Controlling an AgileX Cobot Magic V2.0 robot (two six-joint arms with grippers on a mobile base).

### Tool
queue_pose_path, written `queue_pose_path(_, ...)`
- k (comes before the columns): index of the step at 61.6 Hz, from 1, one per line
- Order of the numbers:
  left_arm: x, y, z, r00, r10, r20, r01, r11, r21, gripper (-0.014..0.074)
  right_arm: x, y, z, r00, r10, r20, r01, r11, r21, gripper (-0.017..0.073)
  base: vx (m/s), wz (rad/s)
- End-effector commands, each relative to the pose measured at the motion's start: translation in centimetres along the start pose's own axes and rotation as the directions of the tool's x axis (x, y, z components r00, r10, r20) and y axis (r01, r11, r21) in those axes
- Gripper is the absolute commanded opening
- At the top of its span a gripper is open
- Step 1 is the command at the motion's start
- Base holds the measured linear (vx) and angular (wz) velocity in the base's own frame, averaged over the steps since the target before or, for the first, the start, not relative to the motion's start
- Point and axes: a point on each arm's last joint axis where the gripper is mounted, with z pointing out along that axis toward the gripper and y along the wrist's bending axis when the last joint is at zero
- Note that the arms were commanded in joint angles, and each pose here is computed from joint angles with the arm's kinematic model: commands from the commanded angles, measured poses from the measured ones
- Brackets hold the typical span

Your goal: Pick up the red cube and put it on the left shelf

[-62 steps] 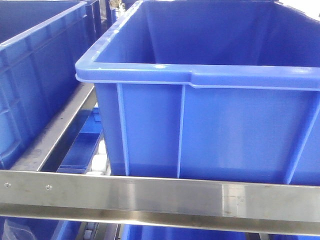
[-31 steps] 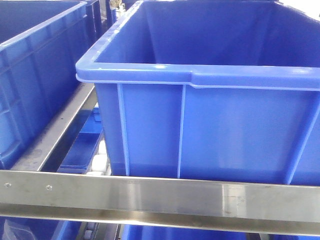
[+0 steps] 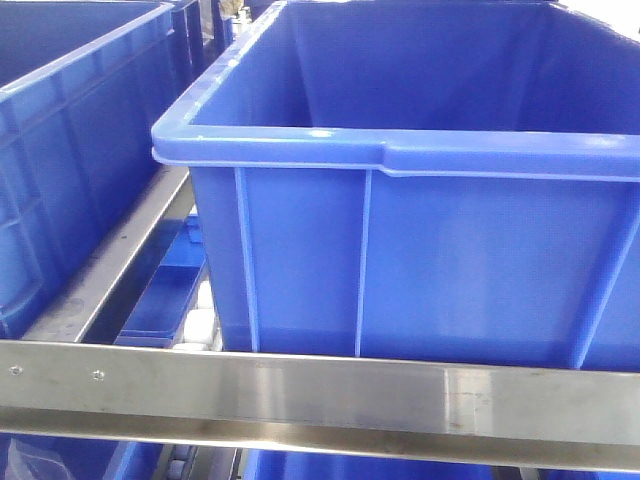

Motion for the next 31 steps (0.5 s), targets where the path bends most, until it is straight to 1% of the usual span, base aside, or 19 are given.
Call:
queue_pose_path(1, -0.04, -0.01, 0.09, 0.998, -0.004, 0.062, 0.005, 1.0, -0.004, 0.0106, -1.78, 0.14, -0.36, 0.99, -0.023, 0.139, 0.024, 1.0, -0.003, 0.0053, 0.0, 0.0)
queue_pose_path(22, -0.04, -0.01, 0.09, 0.998, -0.004, 0.062, 0.005, 1.0, -0.004, 0.0106, -1.9, 0.15, -0.38, 0.988, -0.029, 0.152, 0.03, 1.0, -0.002, 0.0053, 0.0, 0.0)
queue_pose_path(26, -0.04, -0.01, 0.09, 0.998, -0.004, 0.062, 0.005, 1.0, -0.004, 0.0106, -2.01, 0.16, -0.4, 0.985, -0.051, 0.164, 0.052, 0.999, 0.0, 0.0053, 0.0, 0.0)
queue_pose_path(29, -0.04, -0.01, 0.09, 0.998, -0.004, 0.062, 0.005, 1.0, -0.004, 0.0106, -2.14, 0.18, -0.42, 0.98, -0.089, 0.178, 0.089, 0.996, 0.006, 0.0053, 0.0, 0.0)
queue_pose_path(31, -0.04, -0.01, 0.09, 0.998, -0.004, 0.062, 0.005, 1.0, -0.004, 0.0106, -2.22, 0.19, -0.43, 0.977, -0.103, 0.187, 0.103, 0.995, 0.007, 0.0053, 0.0, 0.0)
